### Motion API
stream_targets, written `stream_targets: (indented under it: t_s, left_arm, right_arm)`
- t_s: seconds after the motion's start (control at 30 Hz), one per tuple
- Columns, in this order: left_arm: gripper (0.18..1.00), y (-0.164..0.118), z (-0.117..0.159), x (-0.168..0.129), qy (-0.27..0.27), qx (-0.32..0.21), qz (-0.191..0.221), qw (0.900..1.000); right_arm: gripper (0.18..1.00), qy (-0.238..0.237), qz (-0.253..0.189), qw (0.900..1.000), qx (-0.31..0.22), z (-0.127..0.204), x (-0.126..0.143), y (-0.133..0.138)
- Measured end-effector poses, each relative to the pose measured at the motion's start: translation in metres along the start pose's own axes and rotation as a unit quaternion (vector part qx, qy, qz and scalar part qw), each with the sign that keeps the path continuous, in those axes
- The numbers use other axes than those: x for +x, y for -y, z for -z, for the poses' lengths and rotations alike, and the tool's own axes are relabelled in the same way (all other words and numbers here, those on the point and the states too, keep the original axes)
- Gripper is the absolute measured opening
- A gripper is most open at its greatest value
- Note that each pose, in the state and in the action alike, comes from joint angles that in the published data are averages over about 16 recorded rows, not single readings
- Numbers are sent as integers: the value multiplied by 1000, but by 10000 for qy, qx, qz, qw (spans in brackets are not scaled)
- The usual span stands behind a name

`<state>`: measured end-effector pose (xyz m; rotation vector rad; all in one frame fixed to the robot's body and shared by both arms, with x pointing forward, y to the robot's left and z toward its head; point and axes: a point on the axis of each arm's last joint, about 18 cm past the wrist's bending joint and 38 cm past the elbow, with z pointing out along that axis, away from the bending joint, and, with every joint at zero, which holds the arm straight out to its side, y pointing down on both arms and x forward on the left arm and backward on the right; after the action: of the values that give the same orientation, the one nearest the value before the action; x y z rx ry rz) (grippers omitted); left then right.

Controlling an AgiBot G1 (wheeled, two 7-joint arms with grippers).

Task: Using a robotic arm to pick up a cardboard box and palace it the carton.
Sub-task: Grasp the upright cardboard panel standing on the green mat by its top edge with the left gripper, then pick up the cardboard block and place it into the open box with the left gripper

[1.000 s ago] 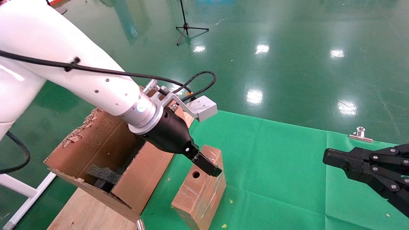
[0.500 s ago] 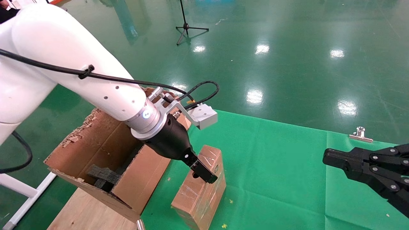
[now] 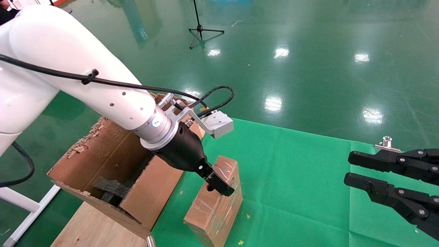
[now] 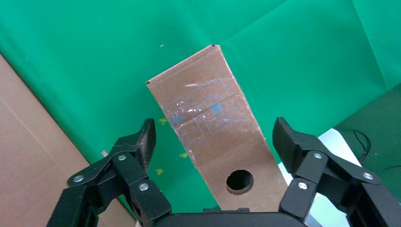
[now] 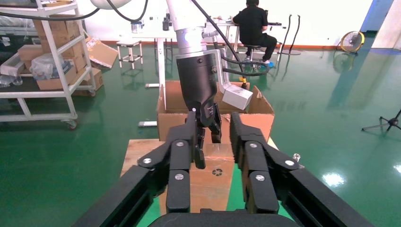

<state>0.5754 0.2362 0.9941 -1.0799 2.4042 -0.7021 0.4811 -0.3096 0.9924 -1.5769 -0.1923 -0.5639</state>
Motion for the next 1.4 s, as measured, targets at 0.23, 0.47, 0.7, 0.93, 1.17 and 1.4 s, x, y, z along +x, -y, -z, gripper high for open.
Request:
stream_targets:
  t_s: [0.23, 0.47, 0.7, 0.93, 1.17, 1.4]
  left_arm:
    - [877, 0, 0, 0, -18, 12, 12, 10000]
    - [755, 2, 2, -1, -9, 66, -38, 10000]
    - [609, 10, 21, -8, -5, 434, -366, 9984]
    - [495, 14, 76, -28, 78, 1222, -739, 9897]
    - [439, 3, 154, -70, 593, 2062, -846, 9730]
    - [425, -28, 204, -133, 1483, 2243, -706, 9606]
  right_arm:
    - [404, 0, 0, 10000, 0, 0, 0, 0]
    - [545, 0, 0, 10000, 0, 0, 0, 0]
    - [698, 0, 0, 10000, 0, 0, 0, 0]
    - [838, 0, 0, 10000, 0, 0, 0, 0]
    - [935, 0, 0, 10000, 0, 0, 0, 0]
    - [983, 0, 0, 10000, 0, 0, 0, 0]
